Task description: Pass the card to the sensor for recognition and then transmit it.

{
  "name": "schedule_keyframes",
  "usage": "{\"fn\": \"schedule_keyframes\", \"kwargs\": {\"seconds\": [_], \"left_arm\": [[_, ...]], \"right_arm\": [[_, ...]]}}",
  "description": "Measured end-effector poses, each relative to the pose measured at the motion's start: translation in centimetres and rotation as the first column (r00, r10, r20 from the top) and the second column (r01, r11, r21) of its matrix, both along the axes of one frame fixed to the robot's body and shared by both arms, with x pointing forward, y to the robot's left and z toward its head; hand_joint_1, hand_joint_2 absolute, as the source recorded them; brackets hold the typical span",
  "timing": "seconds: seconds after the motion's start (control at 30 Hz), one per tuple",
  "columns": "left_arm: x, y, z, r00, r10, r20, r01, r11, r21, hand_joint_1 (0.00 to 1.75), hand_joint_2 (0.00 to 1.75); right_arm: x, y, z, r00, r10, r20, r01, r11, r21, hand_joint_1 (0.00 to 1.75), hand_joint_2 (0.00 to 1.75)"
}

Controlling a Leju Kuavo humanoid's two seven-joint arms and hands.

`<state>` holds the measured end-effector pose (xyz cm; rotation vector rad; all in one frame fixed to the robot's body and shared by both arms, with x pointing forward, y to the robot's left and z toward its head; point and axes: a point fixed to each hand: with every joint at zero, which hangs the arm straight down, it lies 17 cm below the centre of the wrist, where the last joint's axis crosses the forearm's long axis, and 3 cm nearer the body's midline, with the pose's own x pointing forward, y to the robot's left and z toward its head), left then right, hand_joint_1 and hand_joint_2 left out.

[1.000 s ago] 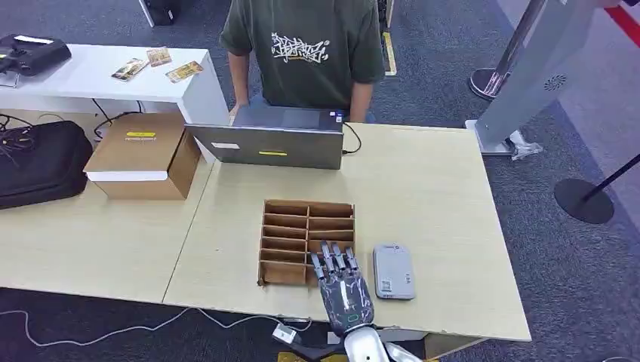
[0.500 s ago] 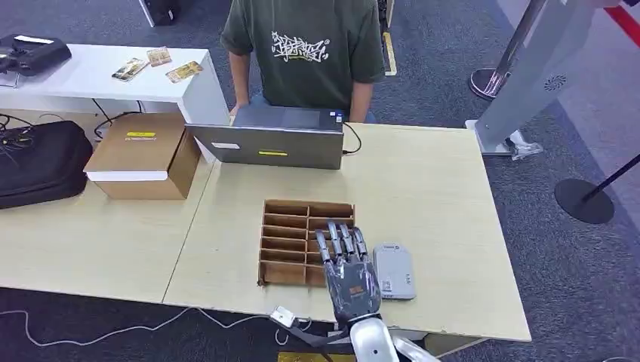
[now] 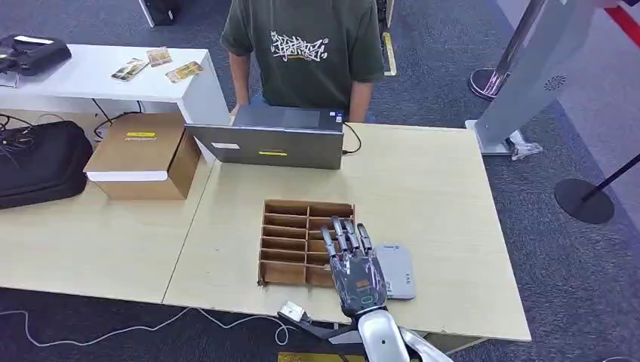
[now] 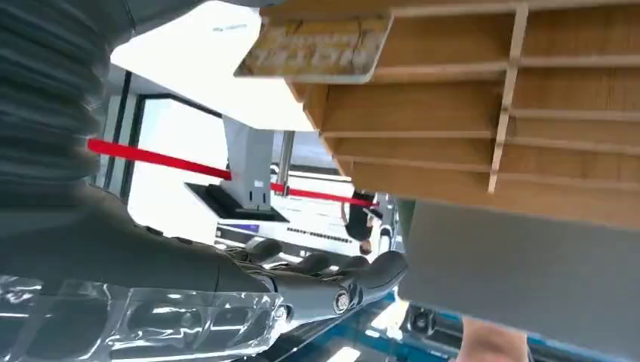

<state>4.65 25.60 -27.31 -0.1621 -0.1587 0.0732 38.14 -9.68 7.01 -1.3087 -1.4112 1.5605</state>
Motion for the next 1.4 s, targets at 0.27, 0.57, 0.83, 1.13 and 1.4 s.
{"fn": "schedule_keyframes", "kwargs": {"seconds": [0.27,0.57,0.83,1.13,1.4], "left_arm": [[0.0,-0.1,0.0,1.000,0.000,0.000,0.000,1.000,-0.001,0.00,0.00],[0.0,-0.2,0.0,1.000,-0.001,0.000,0.001,1.000,-0.003,0.00,0.00],[0.0,-0.5,0.0,1.000,-0.001,0.000,0.001,1.000,-0.007,0.00,0.00],[0.0,-1.0,0.0,1.000,-0.001,0.000,0.001,1.000,-0.011,0.00,0.00],[0.0,-1.0,0.0,1.000,-0.001,0.000,0.001,1.000,-0.012,0.00,0.00]], "right_arm": [[0.0,0.2,-1.8,0.996,-0.017,-0.085,0.018,1.000,0.003,0.00,1.75],[0.0,0.4,-1.8,0.992,-0.042,-0.118,0.047,0.998,0.040,0.00,1.75],[-0.2,0.5,-1.9,0.991,-0.044,-0.130,0.050,0.998,0.043,0.00,1.75],[-0.3,0.6,-2.4,0.985,-0.049,-0.165,0.058,0.997,0.051,0.00,1.75],[-0.3,-0.4,-3.0,0.975,-0.098,-0.197,0.112,0.992,0.062,0.00,1.75]]}}
